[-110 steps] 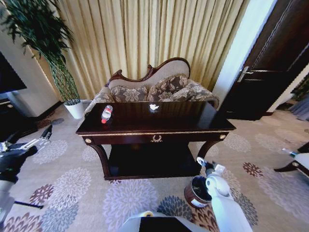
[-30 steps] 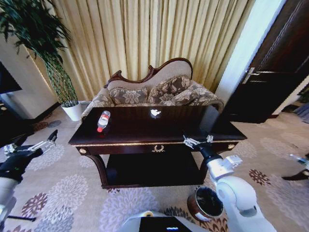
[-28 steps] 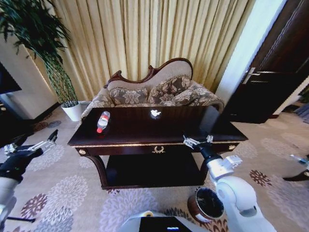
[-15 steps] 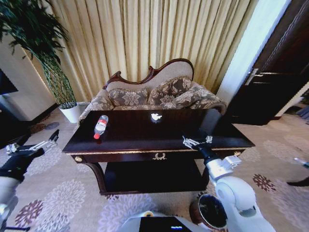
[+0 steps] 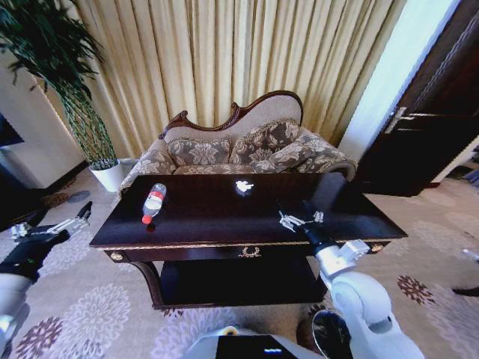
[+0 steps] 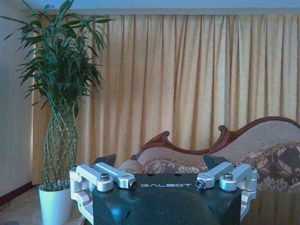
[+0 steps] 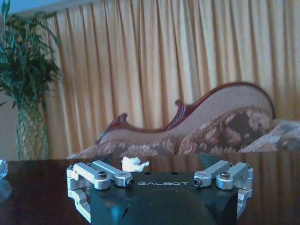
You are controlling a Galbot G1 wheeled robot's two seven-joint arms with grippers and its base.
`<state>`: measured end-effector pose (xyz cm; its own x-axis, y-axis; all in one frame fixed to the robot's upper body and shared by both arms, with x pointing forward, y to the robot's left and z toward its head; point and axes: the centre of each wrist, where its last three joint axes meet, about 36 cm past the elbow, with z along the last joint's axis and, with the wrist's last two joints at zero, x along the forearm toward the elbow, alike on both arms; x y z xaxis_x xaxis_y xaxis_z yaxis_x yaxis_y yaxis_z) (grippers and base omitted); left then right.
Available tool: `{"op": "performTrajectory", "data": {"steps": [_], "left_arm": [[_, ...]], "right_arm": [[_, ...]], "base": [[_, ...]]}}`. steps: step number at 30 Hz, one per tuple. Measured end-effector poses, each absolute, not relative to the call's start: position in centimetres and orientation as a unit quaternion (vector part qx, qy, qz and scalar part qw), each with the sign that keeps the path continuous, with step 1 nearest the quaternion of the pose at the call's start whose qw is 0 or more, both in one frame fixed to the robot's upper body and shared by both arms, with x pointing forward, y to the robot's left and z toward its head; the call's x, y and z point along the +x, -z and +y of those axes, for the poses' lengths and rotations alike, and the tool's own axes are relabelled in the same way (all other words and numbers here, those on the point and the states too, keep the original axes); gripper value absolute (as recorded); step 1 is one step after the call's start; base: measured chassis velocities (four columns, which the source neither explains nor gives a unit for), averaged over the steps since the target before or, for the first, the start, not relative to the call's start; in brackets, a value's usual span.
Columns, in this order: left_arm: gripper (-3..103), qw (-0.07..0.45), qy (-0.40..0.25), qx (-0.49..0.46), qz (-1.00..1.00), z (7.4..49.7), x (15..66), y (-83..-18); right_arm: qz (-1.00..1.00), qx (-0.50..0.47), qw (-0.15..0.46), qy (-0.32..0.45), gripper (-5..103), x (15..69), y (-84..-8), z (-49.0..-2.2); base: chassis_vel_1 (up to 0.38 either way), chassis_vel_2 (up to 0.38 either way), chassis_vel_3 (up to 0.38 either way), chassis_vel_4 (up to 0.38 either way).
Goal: Move to the front of the table and place the trash on the table into the trash bin.
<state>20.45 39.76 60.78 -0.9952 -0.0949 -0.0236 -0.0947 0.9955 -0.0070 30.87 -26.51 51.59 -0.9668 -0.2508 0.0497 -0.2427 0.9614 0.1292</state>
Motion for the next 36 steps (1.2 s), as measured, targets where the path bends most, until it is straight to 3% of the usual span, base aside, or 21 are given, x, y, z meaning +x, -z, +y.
{"op": "performTrajectory", "data": {"steps": [7, 14, 26, 36], "left_arm": [[100, 0.007, -0.005, -0.052, 0.999, 39.8, 20.4, -60.2], [100, 0.008, -0.019, -0.058, 0.998, 39.3, 20.0, -59.3], [100, 0.009, -0.026, -0.062, 0.998, 38.3, 19.7, -58.7], [100, 0.007, -0.032, -0.067, 0.997, 38.1, 19.4, -58.4]], "right_arm": [[-0.985, 0.140, 0.067, 0.072, 100, 33.9, -52.2, -26.8], [-0.980, 0.172, 0.079, 0.063, 100, 40.2, -53.2, -26.5], [-0.972, 0.211, 0.101, 0.036, 100, 48.5, -56.0, -21.8], [-0.970, 0.188, 0.146, -0.053, 100, 53.9, -55.8, -17.3]], "base": [[0.000, 0.000, 0.000, 0.000], [0.000, 0.000, 0.000, 0.000], [0.000, 0.000, 0.000, 0.000], [0.000, 0.000, 0.000, 0.000]]}}
